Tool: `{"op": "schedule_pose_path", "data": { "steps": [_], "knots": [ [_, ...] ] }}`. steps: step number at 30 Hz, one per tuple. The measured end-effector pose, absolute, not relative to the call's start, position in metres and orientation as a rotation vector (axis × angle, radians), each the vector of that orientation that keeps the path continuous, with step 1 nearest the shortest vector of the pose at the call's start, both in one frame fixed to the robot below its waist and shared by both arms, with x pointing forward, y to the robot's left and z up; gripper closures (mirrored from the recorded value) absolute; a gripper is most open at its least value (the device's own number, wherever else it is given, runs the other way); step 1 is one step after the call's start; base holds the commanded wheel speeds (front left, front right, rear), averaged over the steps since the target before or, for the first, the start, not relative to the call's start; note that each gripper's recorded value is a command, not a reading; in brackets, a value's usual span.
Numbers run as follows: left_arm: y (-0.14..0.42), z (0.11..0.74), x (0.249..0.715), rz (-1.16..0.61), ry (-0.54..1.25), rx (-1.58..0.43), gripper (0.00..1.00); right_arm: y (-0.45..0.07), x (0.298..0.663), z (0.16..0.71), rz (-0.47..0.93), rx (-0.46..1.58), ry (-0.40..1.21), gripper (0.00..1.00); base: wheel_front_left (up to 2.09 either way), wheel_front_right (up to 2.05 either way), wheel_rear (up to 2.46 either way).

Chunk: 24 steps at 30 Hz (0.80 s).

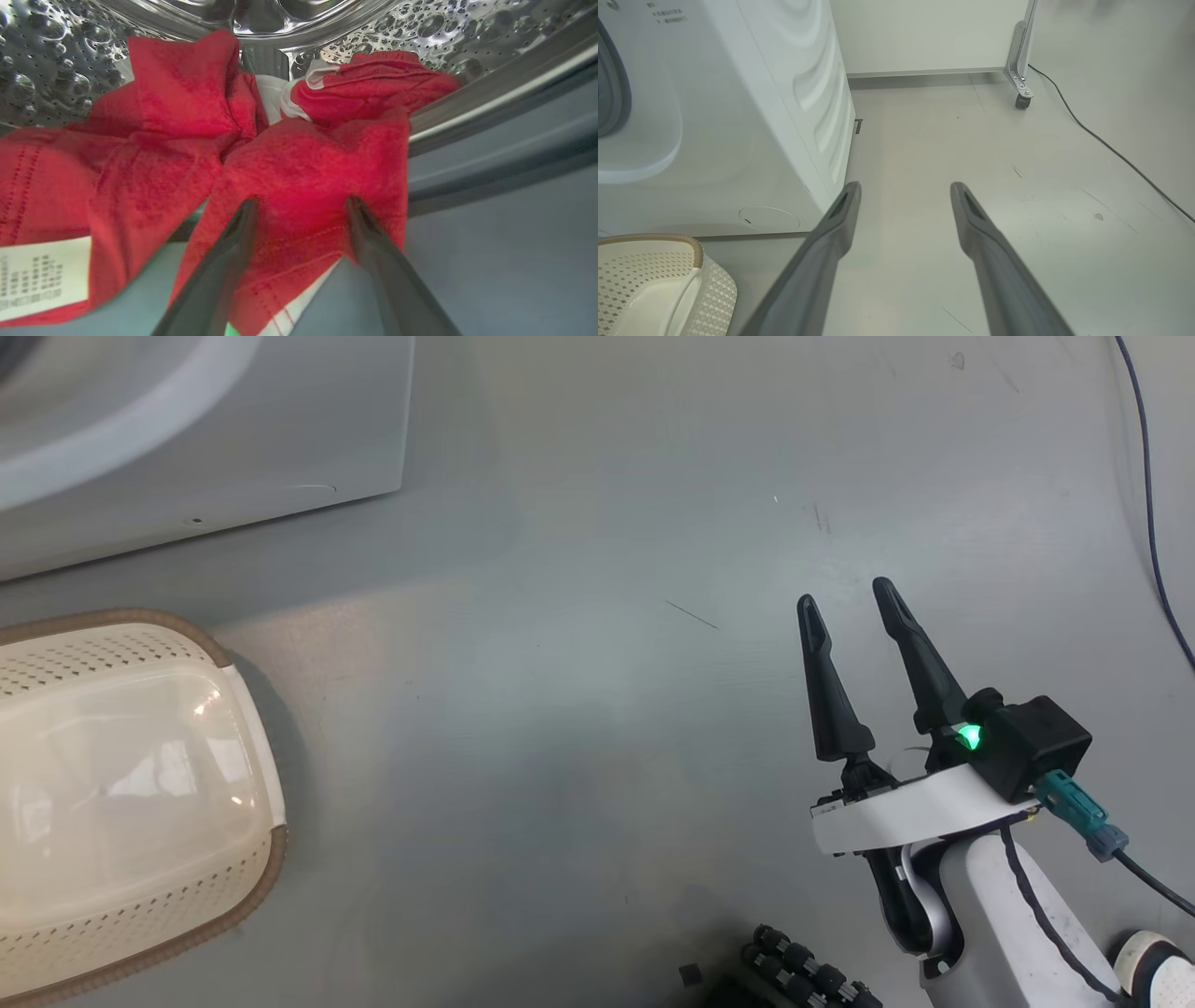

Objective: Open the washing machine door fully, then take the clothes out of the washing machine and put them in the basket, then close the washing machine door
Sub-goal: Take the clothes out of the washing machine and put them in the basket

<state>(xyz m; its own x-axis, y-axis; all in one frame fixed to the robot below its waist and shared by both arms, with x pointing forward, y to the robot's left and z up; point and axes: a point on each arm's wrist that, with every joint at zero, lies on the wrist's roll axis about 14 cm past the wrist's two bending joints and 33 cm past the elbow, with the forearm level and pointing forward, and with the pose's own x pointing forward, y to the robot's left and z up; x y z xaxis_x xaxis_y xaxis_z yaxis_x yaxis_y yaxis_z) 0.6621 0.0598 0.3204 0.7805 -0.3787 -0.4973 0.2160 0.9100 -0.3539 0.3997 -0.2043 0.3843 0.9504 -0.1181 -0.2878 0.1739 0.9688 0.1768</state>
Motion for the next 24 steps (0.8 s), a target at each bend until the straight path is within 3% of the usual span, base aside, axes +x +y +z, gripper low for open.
{"op": "schedule_pose_path", "data": {
  "steps": [19,20,21,24],
  "knots": [
    [0.062,0.304,0.671,-0.315,0.649,-0.265,0.00,-0.207,0.405,0.383,-0.152,0.192,0.272,0.00,0.00,0.00,0.00],
    [0.062,0.303,0.670,-0.320,0.655,-0.262,0.60,-0.207,0.405,0.383,-0.153,0.192,0.272,0.00,0.00,0.00,0.00],
    [0.060,0.302,0.669,-0.327,0.657,-0.259,1.00,-0.207,0.405,0.382,-0.153,0.193,0.272,0.00,0.00,0.00,0.00],
    [0.055,0.303,0.668,-0.349,0.656,-0.249,1.00,-0.208,0.406,0.382,-0.156,0.190,0.271,0.00,0.00,0.00,0.00]
  ]
}}
